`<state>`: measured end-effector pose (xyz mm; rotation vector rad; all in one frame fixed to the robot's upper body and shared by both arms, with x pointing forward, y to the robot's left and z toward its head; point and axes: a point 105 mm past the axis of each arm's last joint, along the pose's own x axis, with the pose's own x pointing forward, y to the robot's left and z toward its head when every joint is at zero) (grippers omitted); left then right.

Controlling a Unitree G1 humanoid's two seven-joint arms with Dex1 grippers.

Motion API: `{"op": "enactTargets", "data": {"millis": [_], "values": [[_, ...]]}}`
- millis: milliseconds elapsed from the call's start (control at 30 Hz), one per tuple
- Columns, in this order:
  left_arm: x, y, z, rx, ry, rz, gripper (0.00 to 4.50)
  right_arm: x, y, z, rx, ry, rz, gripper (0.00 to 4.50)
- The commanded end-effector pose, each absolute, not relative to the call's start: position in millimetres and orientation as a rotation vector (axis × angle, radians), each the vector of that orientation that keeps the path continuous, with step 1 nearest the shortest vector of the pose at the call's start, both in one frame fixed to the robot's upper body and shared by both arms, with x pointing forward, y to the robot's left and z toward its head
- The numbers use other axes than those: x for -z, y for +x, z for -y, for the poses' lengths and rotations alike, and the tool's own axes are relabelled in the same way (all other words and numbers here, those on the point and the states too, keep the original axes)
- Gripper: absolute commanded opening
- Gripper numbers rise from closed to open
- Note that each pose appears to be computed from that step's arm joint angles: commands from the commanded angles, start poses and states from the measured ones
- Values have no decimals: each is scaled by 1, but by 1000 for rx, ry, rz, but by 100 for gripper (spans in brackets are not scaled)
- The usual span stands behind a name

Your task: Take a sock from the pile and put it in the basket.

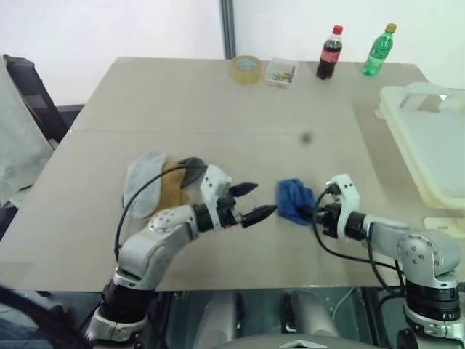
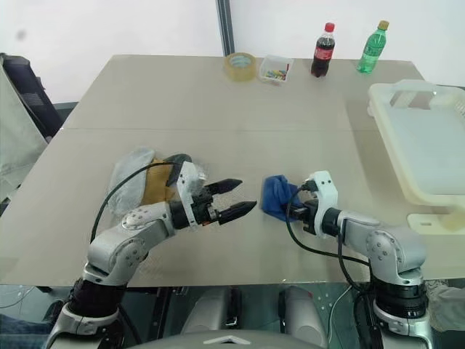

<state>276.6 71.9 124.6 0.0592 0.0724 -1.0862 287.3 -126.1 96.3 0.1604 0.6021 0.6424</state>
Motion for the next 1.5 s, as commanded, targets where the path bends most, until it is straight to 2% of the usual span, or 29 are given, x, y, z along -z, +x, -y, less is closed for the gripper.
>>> {"op": "enactTargets", "data": {"millis": [33,100,167,400,467,567,767,833,900,1100,1367,1500], "values": [[-141,279,-64,1084,224,98,450,-122,303,149,-576,130,-527,8],[-149,282,-58,1078,331,167,450,-140,314,171,-501,75,-484,8],[-166,284,-50,1073,300,241,450,-162,327,194,-408,36,-427,8],[-195,281,-31,1130,186,329,450,-236,362,278,-59,229,-136,8],[-198,281,-28,1142,176,334,450,-245,365,293,-3,288,-83,8],[-207,280,-22,1167,156,364,450,-252,368,336,190,484,4,8],[-214,283,-19,1166,164,389,450,-226,367,373,419,749,-21,8],[-215,284,-18,1167,160,392,450,-218,365,378,459,815,-35,95],[-215,284,-18,1168,156,393,450,-211,364,379,480,866,-57,151],[-214,283,-19,1183,146,380,450,-207,357,383,551,883,-78,448],[-211,281,-20,1218,110,344,450,-217,352,363,390,632,-133,448],[-215,285,-26,1210,11,303,450,-230,347,330,160,449,-202,448]]}}
